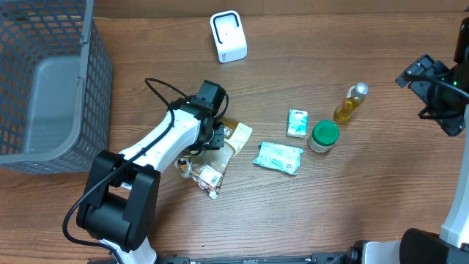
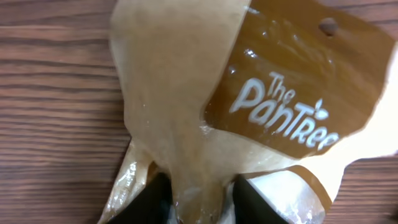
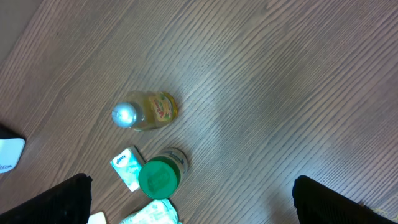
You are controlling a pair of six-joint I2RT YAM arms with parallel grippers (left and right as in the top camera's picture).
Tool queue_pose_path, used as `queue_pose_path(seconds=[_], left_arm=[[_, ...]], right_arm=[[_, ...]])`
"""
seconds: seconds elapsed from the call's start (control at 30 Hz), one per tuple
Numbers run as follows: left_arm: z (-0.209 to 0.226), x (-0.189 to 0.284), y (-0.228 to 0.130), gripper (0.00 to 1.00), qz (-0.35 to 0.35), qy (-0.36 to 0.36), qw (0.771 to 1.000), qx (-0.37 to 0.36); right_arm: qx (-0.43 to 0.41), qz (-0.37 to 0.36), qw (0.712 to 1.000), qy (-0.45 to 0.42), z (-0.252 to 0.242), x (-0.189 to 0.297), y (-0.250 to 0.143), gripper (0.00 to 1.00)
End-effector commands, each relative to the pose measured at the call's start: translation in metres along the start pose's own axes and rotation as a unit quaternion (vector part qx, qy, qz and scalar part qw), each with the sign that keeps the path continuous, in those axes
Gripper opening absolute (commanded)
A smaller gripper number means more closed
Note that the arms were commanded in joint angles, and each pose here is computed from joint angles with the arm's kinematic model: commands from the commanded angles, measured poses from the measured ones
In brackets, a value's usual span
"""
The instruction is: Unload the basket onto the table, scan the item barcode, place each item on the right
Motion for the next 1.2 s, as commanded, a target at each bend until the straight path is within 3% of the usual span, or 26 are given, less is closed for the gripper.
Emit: queue_pose_path(seconds=[0.0,0.27,0.5,0.8,0.97,1.17], left_arm=[[0.015,0.005,0.003,0.29,-0.040,0.058,0.997,0.042],[0.046,0.007,0.005,0.41,-0.031,0.098,0.973,0.207],[0.060,0.006,0.010,0.41,0.048,0.034,0.956,0.288],[0.080,0.010,0.015,0.47,0.076,0.013,0.972,0.220],[0.082,0.011,0.010,0.64,0.090,0.018,0.982,0.163],[0.080,0.035,0.023,0.59,0.068,0.017,0.990,0.121]], right_arm=[[-0.004,-0.007,1.000,0.000,-0.002,0.003,0.000,1.00],[-0.004,-0.007,1.000,0.000,-0.002,0.003,0.000,1.00],[-0.004,-0.007,1.000,0.000,-0.002,0.003,0.000,1.00],[-0.004,-0.007,1.000,0.000,-0.002,0.003,0.000,1.00],[-0.004,-0.007,1.000,0.000,-0.002,0.003,0.000,1.00],[-0.004,-0.007,1.000,0.000,-0.002,0.003,0.000,1.00]])
Point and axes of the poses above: each gripper's point midway between its finger pads, its own x axis back along the fingers, its own z axis along the line the jaws close on, y = z × x, the point moved 6 cm from there along x, back along the fingers, and after that the axes turned 13 degrees about x, right-handed, at the moved point
